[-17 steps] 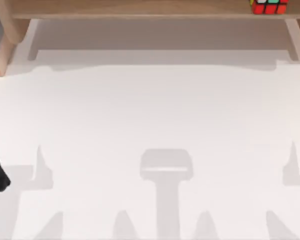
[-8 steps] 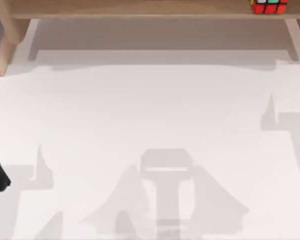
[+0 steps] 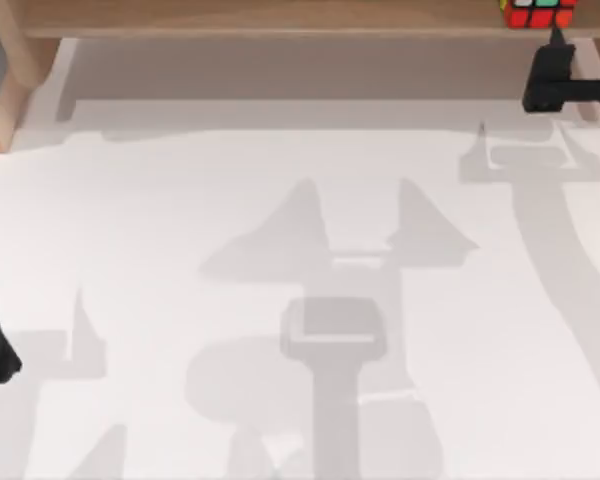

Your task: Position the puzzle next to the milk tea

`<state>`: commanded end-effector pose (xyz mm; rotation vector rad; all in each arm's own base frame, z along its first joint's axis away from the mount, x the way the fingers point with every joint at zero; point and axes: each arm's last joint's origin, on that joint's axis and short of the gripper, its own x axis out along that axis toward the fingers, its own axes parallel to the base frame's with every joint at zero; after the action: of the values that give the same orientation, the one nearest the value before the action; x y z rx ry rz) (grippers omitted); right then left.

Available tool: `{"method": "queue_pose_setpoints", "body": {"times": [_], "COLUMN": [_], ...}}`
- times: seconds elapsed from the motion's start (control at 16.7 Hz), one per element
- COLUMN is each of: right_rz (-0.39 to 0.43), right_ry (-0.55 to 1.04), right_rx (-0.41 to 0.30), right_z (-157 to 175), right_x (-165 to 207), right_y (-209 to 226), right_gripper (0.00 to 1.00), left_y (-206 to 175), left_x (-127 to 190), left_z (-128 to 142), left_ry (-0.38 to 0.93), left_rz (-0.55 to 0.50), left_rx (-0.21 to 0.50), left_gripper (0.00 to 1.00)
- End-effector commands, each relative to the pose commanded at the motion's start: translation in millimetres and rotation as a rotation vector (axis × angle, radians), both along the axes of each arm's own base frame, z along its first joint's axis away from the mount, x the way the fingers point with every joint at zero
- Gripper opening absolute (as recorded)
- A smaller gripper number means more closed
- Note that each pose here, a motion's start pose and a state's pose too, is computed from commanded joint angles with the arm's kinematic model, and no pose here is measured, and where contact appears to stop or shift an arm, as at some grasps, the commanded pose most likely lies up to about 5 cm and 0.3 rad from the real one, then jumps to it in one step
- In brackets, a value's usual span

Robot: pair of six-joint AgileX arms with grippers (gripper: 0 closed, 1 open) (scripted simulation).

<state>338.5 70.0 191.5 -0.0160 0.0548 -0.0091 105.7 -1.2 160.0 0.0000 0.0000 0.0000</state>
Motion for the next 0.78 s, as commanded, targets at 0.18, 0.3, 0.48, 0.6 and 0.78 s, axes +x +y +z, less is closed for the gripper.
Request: {"method": "queue_pose_setpoints", "body": {"times": [0.18, 0.3, 0.48, 0.6, 0.78], "right_rz": [-0.002, -0.001, -0.001, -0.001, -0.001], "right_ry": [-0.015, -0.040, -0.055, -0.055, -0.053], "right_rx": [0.004, 0.011, 0.015, 0.015, 0.015], "right_z": [-24, -31, -33, -33, -33], "right_x": [27, 38, 42, 42, 45], "right_y": [16, 23, 26, 26, 25], "right_gripper": [1.00, 1.00, 1.00, 1.00, 1.00], "left_y": [0, 0, 0, 0, 0], "left_x": [0, 0, 0, 0, 0], "left_z": [0, 0, 0, 0, 0], "left_ry": [0.000, 0.000, 0.000, 0.000, 0.000], "left_rz": [0.000, 0.000, 0.000, 0.000, 0.000], "left_rx": [0.000, 0.000, 0.000, 0.000, 0.000], "left_gripper": [1.00, 1.00, 1.00, 1.00, 1.00]}}
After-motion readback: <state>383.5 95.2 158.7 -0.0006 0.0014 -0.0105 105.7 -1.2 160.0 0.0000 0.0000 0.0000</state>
